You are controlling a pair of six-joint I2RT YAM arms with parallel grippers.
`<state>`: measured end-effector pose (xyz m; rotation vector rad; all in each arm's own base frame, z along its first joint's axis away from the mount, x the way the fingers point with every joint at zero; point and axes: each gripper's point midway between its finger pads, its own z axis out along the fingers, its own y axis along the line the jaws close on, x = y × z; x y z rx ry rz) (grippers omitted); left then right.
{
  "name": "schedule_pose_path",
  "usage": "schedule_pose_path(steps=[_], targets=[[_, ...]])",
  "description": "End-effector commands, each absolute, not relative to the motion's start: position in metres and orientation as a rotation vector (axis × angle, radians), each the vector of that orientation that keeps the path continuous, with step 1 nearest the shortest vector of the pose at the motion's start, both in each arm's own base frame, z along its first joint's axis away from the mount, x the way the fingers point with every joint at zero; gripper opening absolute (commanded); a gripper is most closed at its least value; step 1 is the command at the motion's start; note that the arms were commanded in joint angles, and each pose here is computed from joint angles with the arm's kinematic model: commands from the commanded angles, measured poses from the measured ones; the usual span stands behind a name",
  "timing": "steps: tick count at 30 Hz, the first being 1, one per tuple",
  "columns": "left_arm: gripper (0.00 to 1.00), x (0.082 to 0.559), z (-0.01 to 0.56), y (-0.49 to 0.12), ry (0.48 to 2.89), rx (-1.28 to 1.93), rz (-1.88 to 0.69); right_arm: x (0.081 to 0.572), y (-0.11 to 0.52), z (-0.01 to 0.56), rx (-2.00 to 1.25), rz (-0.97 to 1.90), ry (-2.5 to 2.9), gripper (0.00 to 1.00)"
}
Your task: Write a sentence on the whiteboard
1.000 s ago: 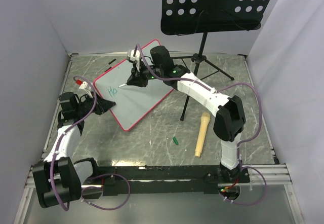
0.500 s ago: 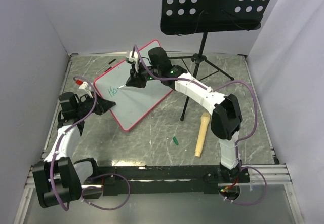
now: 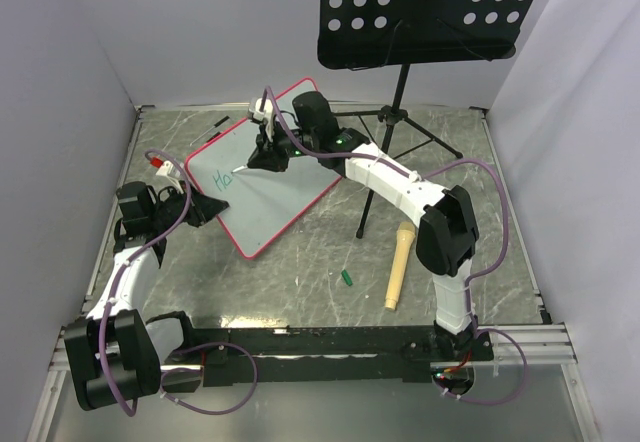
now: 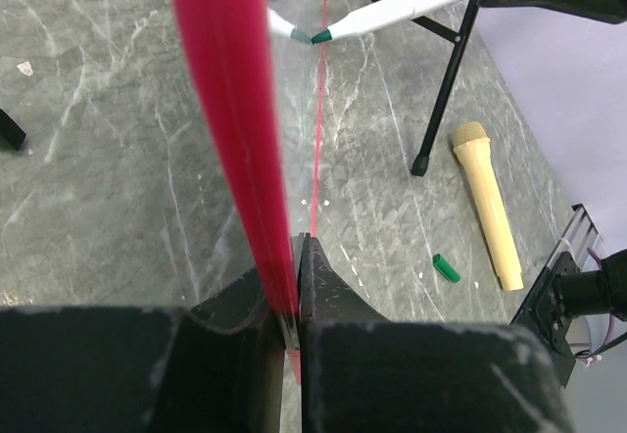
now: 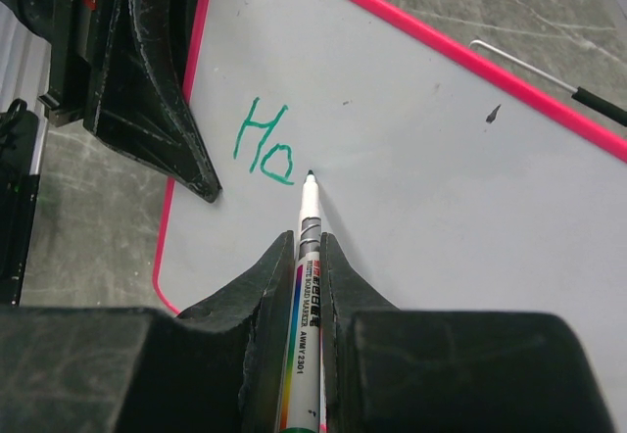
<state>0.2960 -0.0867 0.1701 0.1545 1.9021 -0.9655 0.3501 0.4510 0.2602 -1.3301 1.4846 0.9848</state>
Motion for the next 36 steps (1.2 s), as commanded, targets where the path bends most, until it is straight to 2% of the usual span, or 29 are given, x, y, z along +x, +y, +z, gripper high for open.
schedule_pose_path(steps=[1,28,36], targets=[[0.01,0.304,0.187,-0.085,1.826,0.252,-0.895,0.355,0.459,0.286,-1.314,0.972,1.396,0.00],[0.01,0.307,0.185,-0.081,1.843,0.219,-0.869,0.332,0.445,0.249,-1.354,0.990,1.464,0.00],[0.01,0.307,0.186,-0.081,1.840,0.222,-0.870,0.330,0.444,0.296,-1.312,1.015,1.377,0.00]])
